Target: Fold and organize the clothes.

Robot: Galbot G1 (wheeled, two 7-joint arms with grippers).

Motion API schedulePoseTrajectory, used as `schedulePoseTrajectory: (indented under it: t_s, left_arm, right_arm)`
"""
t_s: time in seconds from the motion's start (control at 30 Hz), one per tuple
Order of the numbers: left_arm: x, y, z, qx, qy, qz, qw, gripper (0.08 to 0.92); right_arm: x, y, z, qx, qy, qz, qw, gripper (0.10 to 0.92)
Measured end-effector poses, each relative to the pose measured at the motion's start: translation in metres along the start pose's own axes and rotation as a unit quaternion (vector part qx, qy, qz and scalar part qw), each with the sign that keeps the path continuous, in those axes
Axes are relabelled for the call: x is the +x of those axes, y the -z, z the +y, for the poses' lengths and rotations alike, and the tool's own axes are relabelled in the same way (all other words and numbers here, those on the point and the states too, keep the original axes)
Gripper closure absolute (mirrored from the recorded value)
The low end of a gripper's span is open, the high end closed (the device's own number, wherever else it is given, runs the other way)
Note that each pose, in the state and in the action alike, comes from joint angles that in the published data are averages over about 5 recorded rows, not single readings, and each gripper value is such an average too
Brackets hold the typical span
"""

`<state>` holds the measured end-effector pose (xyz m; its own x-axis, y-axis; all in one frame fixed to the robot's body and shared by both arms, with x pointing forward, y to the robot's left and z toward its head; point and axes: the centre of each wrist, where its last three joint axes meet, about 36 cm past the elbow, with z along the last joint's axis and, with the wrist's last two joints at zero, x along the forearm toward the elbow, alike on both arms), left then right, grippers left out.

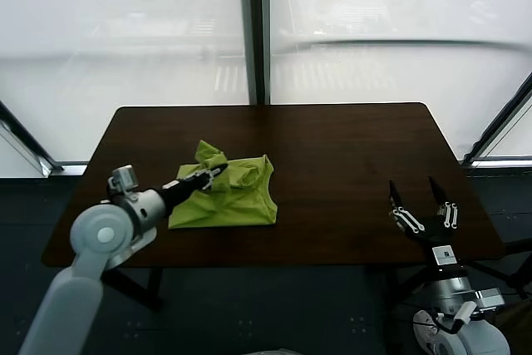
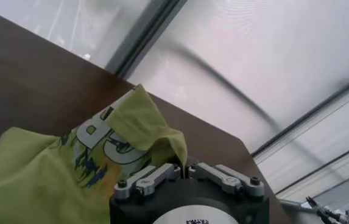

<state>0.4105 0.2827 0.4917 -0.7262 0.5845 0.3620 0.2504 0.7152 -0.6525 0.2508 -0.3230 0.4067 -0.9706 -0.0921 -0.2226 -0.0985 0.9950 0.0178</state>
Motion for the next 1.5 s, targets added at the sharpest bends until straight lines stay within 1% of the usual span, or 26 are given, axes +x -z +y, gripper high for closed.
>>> schedulePoseTrajectory:
  t_s: [0.17, 0.3, 0.43, 0.5, 0.53, 0.6, 0.7, 0.73, 0.77, 0.87, 0.93, 0.97, 1.0, 1.13, 1.23, 1.3, 1.37, 1.43, 1.5]
  left_arm:
    - [-0.013, -0.008, -0.001, 0.006, -0.004, 0.006, 1.000, 0.827]
    - [-0.024, -0.016, 0.003, 0.012, -0.001, 0.011, 1.000, 0.827]
    - [-0.036, -0.025, 0.008, 0.012, 0.013, 0.019, 1.000, 0.827]
    - [-0.043, -0.031, 0.010, 0.014, 0.021, 0.022, 0.999, 0.818]
    - [-0.048, -0.034, 0.011, 0.016, 0.024, 0.024, 0.999, 0.797]
    - [-0.057, -0.042, 0.012, 0.023, 0.028, 0.027, 0.999, 0.716]
    - [-0.071, -0.056, 0.007, 0.036, 0.026, 0.033, 0.998, 0.530]
    - [-0.075, -0.061, 0.004, 0.040, 0.023, 0.035, 0.998, 0.473]
    - [-0.078, -0.066, 0.000, 0.044, 0.019, 0.036, 0.998, 0.397]
    - [-0.085, -0.078, -0.014, 0.052, 0.007, 0.038, 0.998, 0.221]
    - [-0.086, -0.082, -0.024, 0.054, -0.001, 0.037, 0.998, 0.147]
    - [-0.086, -0.083, -0.028, 0.055, -0.005, 0.035, 0.998, 0.117]
    - [-0.084, -0.084, -0.032, 0.055, -0.009, 0.032, 0.998, 0.104]
    - [-0.069, -0.078, -0.047, 0.048, -0.028, 0.014, 0.998, 0.093]
    - [-0.049, -0.068, -0.060, 0.030, -0.045, -0.008, 0.998, 0.093]
    - [-0.033, -0.059, -0.068, 0.007, -0.053, -0.028, 0.998, 0.092]
    - [-0.018, -0.050, -0.072, -0.021, -0.050, -0.046, 0.997, 0.092]
    - [-0.006, -0.041, -0.071, -0.046, -0.036, -0.060, 0.996, 0.092]
    - [0.005, -0.034, -0.066, -0.065, -0.017, -0.069, 0.995, 0.092]
  right_arm:
    - [0.003, 0.000, 0.001, -0.001, -0.004, 0.000, 1.000, 0.115]
    - [0.004, 0.000, 0.003, -0.001, -0.007, 0.000, 1.000, 0.115]
    - [0.004, -0.001, 0.005, 0.000, -0.006, 0.001, 1.000, 0.115]
    - [0.003, -0.003, 0.005, 0.002, -0.002, -0.001, 1.000, 0.115]
    - [0.002, -0.005, 0.005, 0.003, 0.001, -0.002, 1.000, 0.115]
    - [0.001, -0.008, 0.005, 0.006, 0.007, -0.005, 1.000, 0.115]
    - [-0.002, -0.012, 0.006, 0.007, 0.015, -0.004, 1.000, 0.115]
    - [-0.004, -0.013, 0.007, 0.007, 0.018, -0.003, 1.000, 0.115]
    - [-0.005, -0.013, 0.008, 0.006, 0.021, -0.002, 1.000, 0.115]
    - [-0.008, -0.016, 0.008, 0.007, 0.027, 0.000, 1.000, 0.115]
    - [-0.010, -0.017, 0.009, 0.007, 0.031, 0.003, 0.999, 0.115]
    - [-0.011, -0.018, 0.009, 0.008, 0.033, 0.004, 0.999, 0.115]
    - [-0.011, -0.019, 0.009, 0.009, 0.036, 0.007, 0.999, 0.115]
    - [-0.016, -0.020, 0.012, 0.016, 0.048, 0.032, 0.998, 0.115]
    - [-0.023, -0.017, 0.018, 0.013, 0.054, 0.071, 0.996, 0.115]
    - [-0.030, -0.013, 0.025, 0.004, 0.063, 0.105, 0.992, 0.115]
    - [-0.038, -0.010, 0.034, -0.008, 0.079, 0.140, 0.987, 0.115]
    - [-0.047, -0.009, 0.044, -0.014, 0.100, 0.164, 0.981, 0.115]
    - [-0.059, -0.010, 0.055, -0.007, 0.127, 0.177, 0.976, 0.115]
